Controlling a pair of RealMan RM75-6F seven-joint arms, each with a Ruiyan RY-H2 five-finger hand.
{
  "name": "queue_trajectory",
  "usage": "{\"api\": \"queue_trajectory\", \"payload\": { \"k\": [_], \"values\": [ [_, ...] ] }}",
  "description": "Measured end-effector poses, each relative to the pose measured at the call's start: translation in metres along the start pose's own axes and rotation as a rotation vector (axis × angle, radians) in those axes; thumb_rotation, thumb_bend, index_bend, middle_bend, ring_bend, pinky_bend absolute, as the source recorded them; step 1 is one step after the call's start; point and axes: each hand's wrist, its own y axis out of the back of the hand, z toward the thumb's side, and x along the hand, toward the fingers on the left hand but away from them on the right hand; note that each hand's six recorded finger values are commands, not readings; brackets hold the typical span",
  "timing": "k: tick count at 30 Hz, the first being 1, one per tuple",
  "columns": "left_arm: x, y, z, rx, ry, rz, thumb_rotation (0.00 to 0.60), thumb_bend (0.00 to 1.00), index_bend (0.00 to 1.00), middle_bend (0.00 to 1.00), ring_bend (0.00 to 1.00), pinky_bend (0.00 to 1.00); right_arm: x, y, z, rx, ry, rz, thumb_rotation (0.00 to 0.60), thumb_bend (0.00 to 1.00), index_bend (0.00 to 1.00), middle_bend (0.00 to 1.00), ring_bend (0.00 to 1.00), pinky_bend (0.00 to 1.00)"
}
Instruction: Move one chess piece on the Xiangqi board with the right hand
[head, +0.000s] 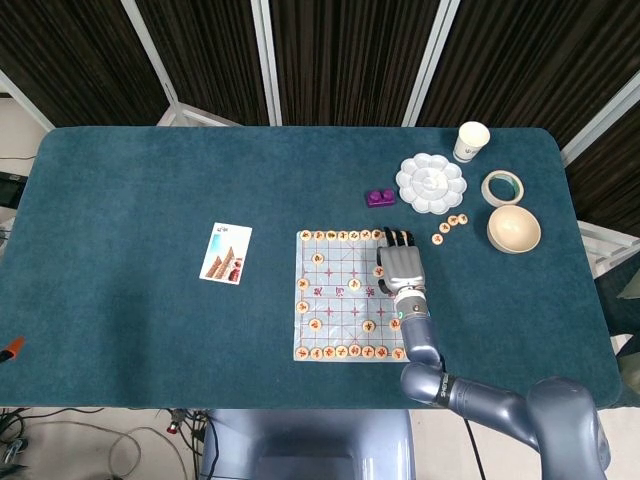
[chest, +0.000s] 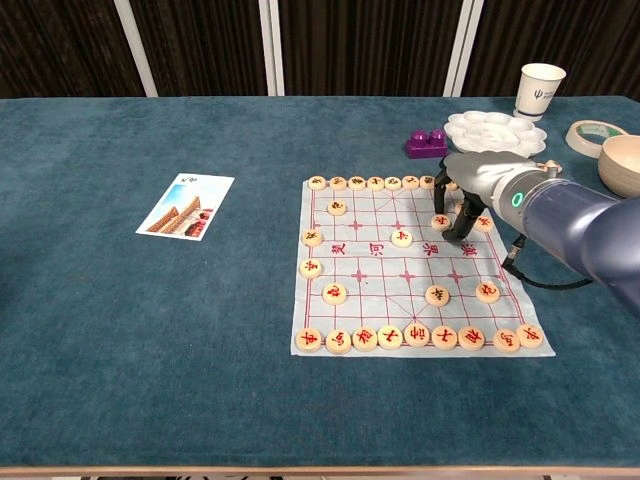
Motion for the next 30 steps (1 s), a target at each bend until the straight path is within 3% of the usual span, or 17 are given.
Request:
{"api": "queue_trajectory", "payload": {
  "k": [17,30],
  "values": [
    [0.0,0.0,0.0,0.004,0.0,-0.002,0.6,0.0,0.08,0.0,0.0,0.01,-0.001,0.001,0.0,-0.013,0.001,0.005,0.6,0.38,0.53,0.0,0.0,0.05],
    [0.002,-0.002,-0.001,0.011,0.006,-0.007,0.6,0.0,0.08,0.0,0.0,0.01,-0.006,0.026,-0.005,-0.034,-0.015,-0.004,0.6,0.38,0.53,0.0,0.0,0.05]
  ]
}}
